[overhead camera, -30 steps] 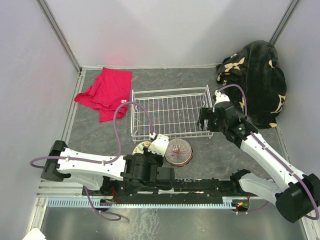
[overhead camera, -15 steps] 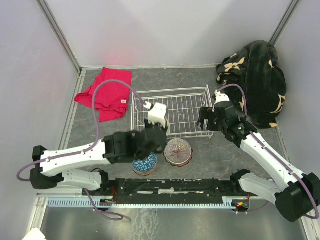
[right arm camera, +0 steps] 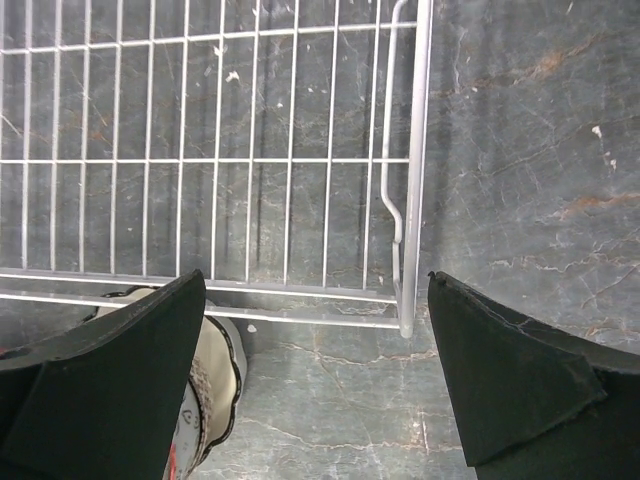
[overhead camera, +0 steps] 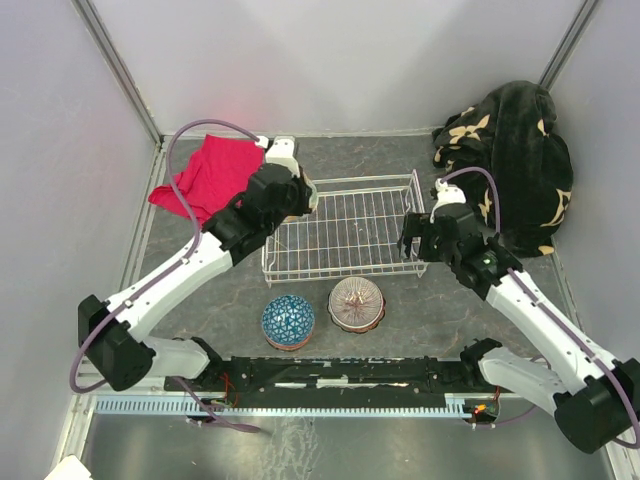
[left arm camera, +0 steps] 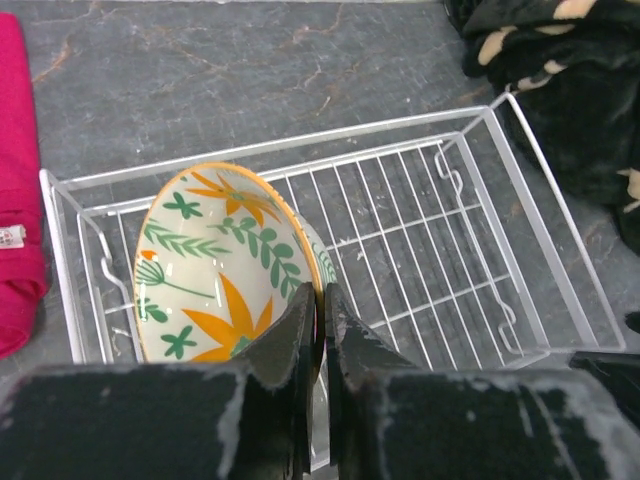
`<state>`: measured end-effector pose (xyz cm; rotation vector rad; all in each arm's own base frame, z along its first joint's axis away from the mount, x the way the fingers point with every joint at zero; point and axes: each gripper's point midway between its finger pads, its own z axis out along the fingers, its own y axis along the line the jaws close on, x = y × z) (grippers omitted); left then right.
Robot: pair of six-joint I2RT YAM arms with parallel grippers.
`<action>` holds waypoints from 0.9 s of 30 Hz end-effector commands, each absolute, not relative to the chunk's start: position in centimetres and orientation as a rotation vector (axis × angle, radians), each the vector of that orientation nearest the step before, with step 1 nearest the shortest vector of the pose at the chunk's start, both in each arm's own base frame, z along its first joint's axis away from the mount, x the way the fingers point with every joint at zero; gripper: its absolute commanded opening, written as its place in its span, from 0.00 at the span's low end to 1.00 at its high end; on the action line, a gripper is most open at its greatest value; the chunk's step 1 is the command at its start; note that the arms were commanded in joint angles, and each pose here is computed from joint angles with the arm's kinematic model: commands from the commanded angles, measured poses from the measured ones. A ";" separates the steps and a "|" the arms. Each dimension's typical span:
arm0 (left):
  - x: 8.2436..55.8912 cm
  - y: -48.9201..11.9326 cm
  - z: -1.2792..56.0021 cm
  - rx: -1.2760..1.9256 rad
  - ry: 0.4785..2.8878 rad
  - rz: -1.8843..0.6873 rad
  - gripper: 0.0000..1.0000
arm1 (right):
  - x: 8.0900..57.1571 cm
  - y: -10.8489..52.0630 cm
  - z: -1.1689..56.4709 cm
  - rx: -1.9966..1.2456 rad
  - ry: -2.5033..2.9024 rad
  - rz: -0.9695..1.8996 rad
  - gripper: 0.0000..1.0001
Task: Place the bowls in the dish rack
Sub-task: Place the bowl in the dish rack.
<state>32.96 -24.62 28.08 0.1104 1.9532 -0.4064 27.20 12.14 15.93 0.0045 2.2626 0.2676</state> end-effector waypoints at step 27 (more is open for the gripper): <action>40.9 -24.3 22.0 -0.030 1.856 -0.869 0.03 | 36.1 25.4 26.5 -0.277 2.082 0.260 0.95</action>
